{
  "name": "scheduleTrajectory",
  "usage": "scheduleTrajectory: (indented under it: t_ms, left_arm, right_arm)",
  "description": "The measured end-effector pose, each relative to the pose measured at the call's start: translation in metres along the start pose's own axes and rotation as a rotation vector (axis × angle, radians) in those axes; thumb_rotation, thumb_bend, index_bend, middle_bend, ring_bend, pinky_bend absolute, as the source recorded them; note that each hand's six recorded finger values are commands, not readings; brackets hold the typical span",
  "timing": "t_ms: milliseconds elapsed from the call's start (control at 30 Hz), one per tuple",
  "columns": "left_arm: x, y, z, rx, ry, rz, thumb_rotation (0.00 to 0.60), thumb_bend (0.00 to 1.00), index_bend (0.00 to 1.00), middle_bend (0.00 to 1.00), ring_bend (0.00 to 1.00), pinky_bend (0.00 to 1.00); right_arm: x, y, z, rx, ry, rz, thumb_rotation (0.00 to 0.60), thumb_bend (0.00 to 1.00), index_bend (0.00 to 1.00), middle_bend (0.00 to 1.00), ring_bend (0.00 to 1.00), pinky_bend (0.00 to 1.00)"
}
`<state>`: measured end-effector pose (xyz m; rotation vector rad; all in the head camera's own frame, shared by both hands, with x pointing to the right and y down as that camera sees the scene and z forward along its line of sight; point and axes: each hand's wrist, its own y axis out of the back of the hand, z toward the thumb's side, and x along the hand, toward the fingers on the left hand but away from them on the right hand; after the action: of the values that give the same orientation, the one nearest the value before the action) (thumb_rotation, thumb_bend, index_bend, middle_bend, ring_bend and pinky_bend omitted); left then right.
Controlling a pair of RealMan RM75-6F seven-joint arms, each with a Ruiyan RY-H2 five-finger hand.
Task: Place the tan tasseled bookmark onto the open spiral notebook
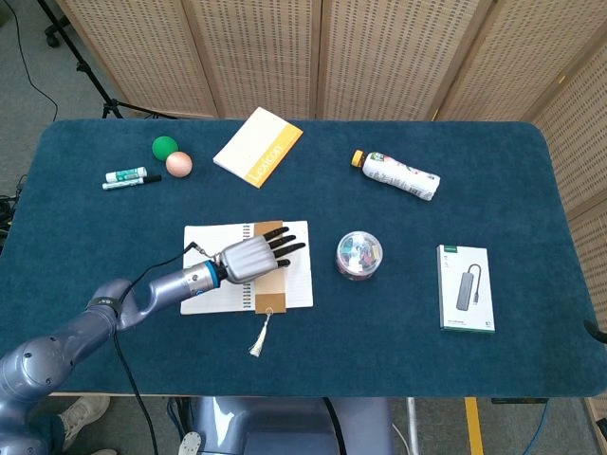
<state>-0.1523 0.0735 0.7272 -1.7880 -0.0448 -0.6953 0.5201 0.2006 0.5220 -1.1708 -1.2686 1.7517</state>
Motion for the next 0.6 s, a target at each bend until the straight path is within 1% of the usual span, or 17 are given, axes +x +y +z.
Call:
scheduleTrajectory:
  t_ms: [200,600]
  left_arm:
    - [0.006,0.002,-0.012,-0.044,0.068,-0.007,0.6,0.46,0.41,0.0,0.0,0.0]
    - [0.017,0.003,-0.001,-0.047,0.056,-0.016,0.6,0.46,0.41,0.0,0.0,0.0]
  right_arm:
    - [0.001,-0.001,0.001,0.003,0.002,0.002,0.6,0.0,0.0,0.0,0.0,0.0]
    - [0.0,-0.001,0.0,0.0,-0.001,0.003,0.6,0.0,0.0,0.0,0.0,0.0]
